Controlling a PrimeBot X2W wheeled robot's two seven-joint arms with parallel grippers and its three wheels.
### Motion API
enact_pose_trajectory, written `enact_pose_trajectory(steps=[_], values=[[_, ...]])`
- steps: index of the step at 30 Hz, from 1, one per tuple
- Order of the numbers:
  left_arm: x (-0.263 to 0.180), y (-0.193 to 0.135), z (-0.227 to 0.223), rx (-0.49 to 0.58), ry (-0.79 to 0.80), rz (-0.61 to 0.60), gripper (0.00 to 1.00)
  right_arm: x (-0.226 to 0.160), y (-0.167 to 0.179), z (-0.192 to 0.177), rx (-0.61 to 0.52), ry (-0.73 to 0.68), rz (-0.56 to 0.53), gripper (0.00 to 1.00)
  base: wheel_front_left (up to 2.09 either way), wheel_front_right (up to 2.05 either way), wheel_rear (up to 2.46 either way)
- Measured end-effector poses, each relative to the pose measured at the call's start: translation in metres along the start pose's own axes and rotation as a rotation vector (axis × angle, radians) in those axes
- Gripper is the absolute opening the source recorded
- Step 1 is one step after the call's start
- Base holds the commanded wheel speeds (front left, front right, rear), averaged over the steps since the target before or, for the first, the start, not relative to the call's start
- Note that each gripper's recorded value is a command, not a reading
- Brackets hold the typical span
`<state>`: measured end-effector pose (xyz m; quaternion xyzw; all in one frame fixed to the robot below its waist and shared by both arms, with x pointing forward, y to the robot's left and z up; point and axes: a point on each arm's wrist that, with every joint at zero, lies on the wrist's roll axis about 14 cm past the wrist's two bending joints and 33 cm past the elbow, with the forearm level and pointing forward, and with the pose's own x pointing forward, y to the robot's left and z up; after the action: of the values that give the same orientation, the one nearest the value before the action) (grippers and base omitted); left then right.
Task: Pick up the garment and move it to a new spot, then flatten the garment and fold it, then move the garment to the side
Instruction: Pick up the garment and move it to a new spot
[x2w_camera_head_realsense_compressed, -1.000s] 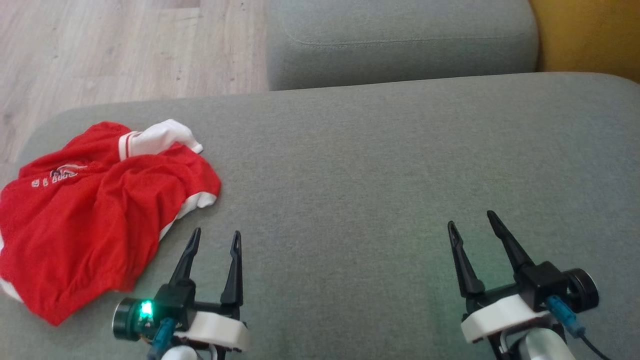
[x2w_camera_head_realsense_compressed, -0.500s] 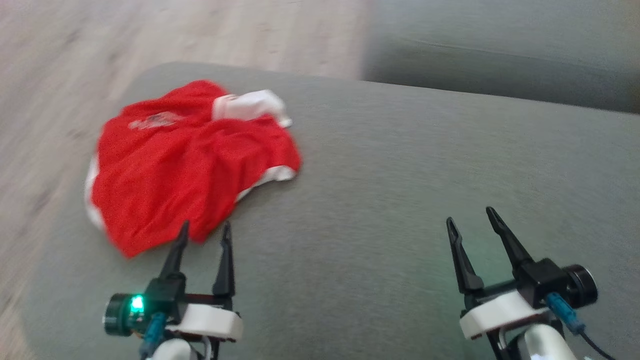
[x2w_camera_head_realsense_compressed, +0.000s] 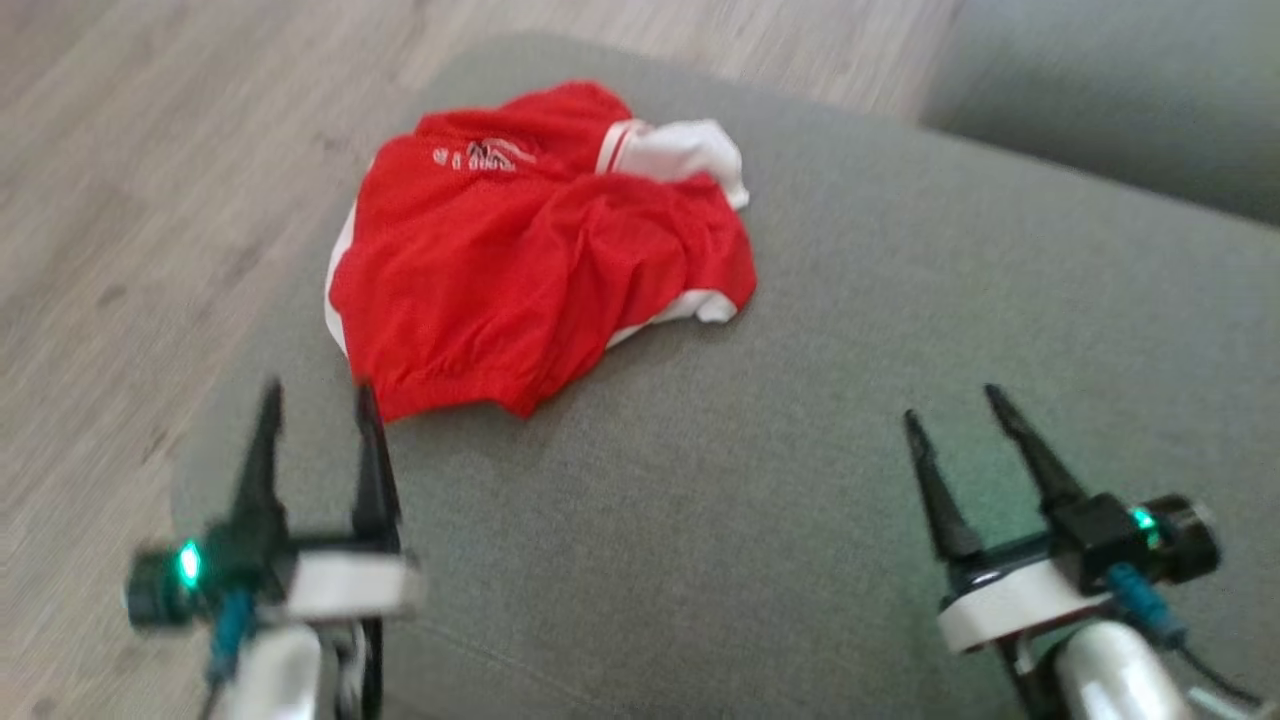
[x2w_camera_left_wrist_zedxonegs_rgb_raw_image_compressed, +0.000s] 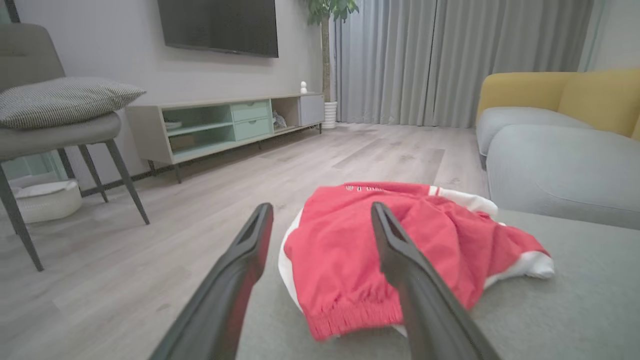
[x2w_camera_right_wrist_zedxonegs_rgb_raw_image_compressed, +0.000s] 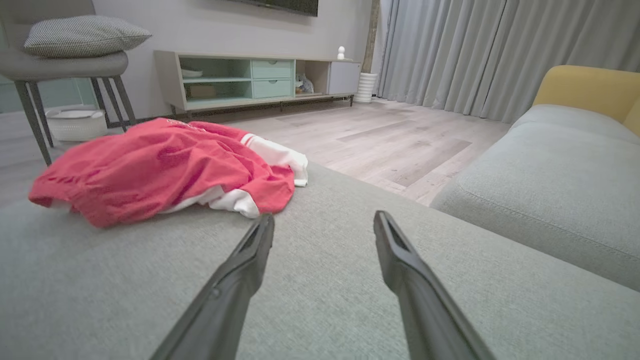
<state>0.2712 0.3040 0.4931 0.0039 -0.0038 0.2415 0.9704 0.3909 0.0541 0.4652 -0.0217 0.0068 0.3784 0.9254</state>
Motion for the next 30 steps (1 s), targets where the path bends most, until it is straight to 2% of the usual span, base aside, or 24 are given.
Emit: enact_pose_trajectory(steps=[4,5,8,11,14,17,20,21,22,27,30], values=[[0.042,-0.002,0.032,0.06,-0.085,-0.012,1.0,0.01,-0.021,-0.014,-0.041,0.018,0.011,1.0,0.0,0.0,0.0],[0.072,-0.008,0.044,0.103,-0.113,-0.038,1.0,0.019,-0.034,-0.016,-0.059,0.006,0.009,1.0,0.0,0.0,0.0],[0.112,-0.007,0.039,0.14,-0.078,-0.032,1.0,0.028,-0.055,-0.021,-0.086,-0.002,-0.001,1.0,0.0,0.0,0.0],[0.139,-0.002,0.006,0.147,0.041,-0.007,1.0,0.029,-0.072,-0.032,-0.094,0.009,-0.018,1.0,0.0,0.0,0.0],[0.148,0.001,-0.041,0.159,0.196,0.025,1.0,0.027,-0.086,-0.044,-0.09,0.025,-0.042,1.0,0.0,0.0,0.0],[0.133,0.001,-0.105,0.16,0.435,0.058,1.0,0.022,-0.097,-0.055,-0.079,0.045,-0.07,1.0,0.0,0.0,0.0],[0.114,-0.001,-0.148,0.185,0.578,0.07,1.0,0.016,-0.107,-0.066,-0.069,0.068,-0.099,1.0,0.0,0.0,0.0],[0.113,-0.005,-0.155,0.189,0.593,0.058,0.77,0.014,-0.11,-0.07,-0.065,0.077,-0.108,1.0,0.0,0.0,0.0],[0.116,-0.008,-0.158,0.188,0.599,0.048,0.0,0.012,-0.112,-0.073,-0.061,0.084,-0.115,1.0,0.0,0.0,0.0],[0.133,-0.021,-0.158,0.203,0.574,0.005,0.0,0.01,-0.12,-0.076,-0.059,0.085,-0.139,1.0,0.0,0.0,0.0],[0.14,-0.022,-0.143,0.233,0.521,0.0,0.0,0.01,-0.118,-0.069,-0.058,0.077,-0.142,1.0,0.0,0.0,0.0]])
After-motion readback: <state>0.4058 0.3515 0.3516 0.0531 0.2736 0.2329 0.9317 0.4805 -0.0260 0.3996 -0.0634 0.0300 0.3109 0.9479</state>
